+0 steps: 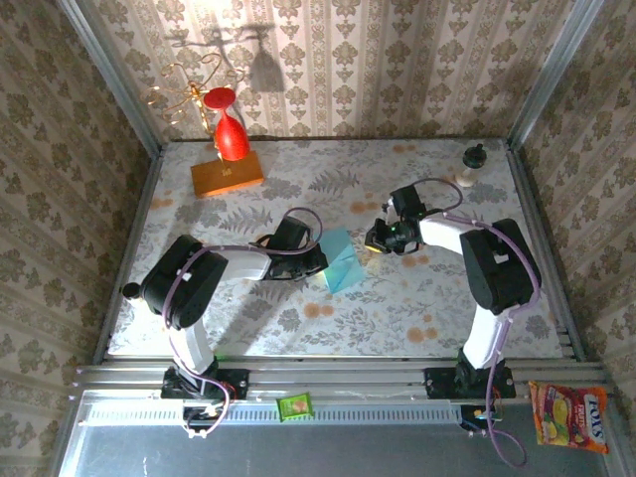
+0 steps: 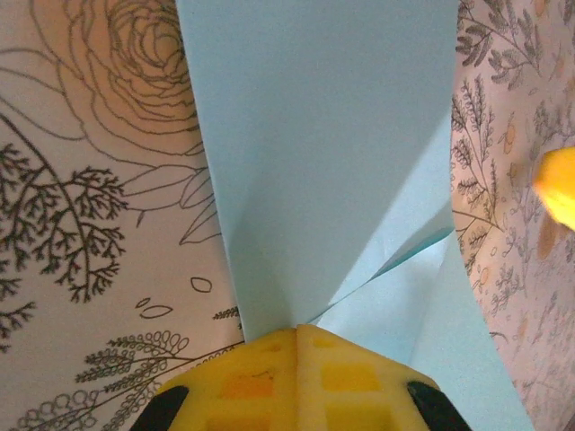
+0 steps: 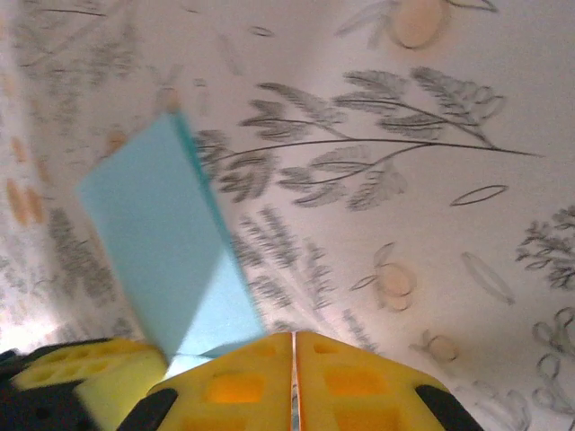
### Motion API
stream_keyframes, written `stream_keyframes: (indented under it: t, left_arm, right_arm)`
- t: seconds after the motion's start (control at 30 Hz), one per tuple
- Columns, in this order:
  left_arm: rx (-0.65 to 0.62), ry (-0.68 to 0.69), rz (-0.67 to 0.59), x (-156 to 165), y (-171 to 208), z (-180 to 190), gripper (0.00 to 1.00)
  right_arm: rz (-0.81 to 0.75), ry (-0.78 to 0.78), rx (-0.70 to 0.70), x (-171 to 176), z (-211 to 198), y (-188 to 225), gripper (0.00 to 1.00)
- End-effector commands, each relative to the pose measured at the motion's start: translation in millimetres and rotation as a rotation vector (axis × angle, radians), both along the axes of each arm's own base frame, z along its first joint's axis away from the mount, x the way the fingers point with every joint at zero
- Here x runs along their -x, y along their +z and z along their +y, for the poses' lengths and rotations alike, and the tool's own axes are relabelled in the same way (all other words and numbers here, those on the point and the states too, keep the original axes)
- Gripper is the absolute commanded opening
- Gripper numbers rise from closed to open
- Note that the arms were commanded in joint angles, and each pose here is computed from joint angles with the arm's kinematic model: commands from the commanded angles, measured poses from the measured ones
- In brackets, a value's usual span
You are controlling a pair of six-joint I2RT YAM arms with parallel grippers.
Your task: Fold a paper plane with a square sheet of paper (pick it up from the middle)
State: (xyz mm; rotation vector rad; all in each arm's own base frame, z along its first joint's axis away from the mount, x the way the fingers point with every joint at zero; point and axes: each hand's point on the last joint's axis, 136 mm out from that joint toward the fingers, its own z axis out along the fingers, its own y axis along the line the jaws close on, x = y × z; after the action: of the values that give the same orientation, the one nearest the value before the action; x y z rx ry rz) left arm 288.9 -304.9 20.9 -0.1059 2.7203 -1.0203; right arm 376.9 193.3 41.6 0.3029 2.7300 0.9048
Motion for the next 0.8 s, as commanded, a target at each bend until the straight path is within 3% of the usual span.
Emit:
stream_keyframes:
  t: [0.0,0.17,0.4,0.77]
  left_arm:
    - [-0.142,-0.106,0.105,25.9,-33.7,23.5,0.0]
    - [-0.105,-0.201,0.07,20.2,-22.0,18.9,0.0]
    - [-0.066,-0.209,0.061,12.5,-17.6,17.3,0.0]
    - [-0.057,-0.176,0.057,9.0,-15.9,18.0,0.0]
  right_arm:
    - [-0.028,0.076,-0.02,15.1,16.9,19.5,0.12]
    - [0.023,0.202,-0.052,44.3,53.5,12.1,0.12]
    - [0.064,0.273,-0.082,61.7,86.3,-4.5,0.11]
    - [0.132,0.272,-0.024,68.4,86.7,-40.7,0.1]
